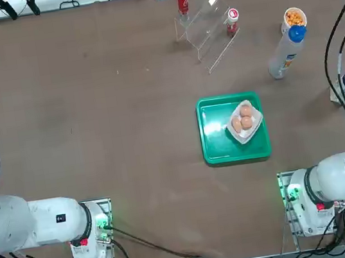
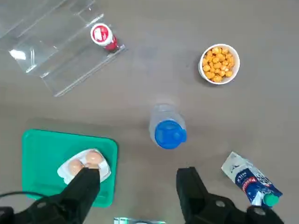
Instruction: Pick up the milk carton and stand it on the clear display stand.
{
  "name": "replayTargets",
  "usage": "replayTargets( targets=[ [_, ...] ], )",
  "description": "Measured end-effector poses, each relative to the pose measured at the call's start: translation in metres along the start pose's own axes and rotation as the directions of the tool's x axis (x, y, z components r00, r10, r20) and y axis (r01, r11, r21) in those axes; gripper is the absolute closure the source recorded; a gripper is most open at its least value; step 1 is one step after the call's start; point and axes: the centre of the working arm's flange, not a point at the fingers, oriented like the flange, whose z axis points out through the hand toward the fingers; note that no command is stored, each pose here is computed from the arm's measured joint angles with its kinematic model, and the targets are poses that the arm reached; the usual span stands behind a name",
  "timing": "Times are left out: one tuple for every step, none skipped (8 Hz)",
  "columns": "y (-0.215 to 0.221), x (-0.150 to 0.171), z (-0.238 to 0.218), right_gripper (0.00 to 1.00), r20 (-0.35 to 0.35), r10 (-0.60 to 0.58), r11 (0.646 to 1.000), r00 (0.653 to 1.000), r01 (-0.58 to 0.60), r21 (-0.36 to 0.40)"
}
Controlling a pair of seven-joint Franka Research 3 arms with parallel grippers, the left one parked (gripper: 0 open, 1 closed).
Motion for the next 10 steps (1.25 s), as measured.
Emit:
replayTargets(
  targets=[
    [0.011,0.0,0.013,0.0,0.032,-0.054,0.998,0.998,0.054,-0.014],
    [0.026,-0.003,0.027,0.0,0.067,-0.132,0.991,0.989,0.133,-0.02],
    [0.047,-0.007,0.041,0.0,0.098,-0.208,0.978,0.973,0.21,-0.006],
    [0.07,-0.012,0.056,0.0,0.118,-0.28,0.96,0.953,0.28,0.018],
    [0.095,-0.016,0.075,0.0,0.116,-0.349,0.937,0.93,0.347,0.034],
    [0.121,-0.023,0.097,0.0,0.101,-0.407,0.913,0.908,0.405,0.04],
    [0.143,-0.033,0.121,0.0,0.087,-0.461,0.887,0.883,0.459,0.043],
    [0.162,-0.045,0.142,0.0,0.071,-0.516,0.856,0.853,0.515,0.041],
    [0.181,-0.06,0.159,0.0,0.057,-0.575,0.818,0.816,0.574,0.038],
    [0.2,-0.076,0.173,0.0,0.048,-0.627,0.779,0.778,0.625,0.039]
  ],
)
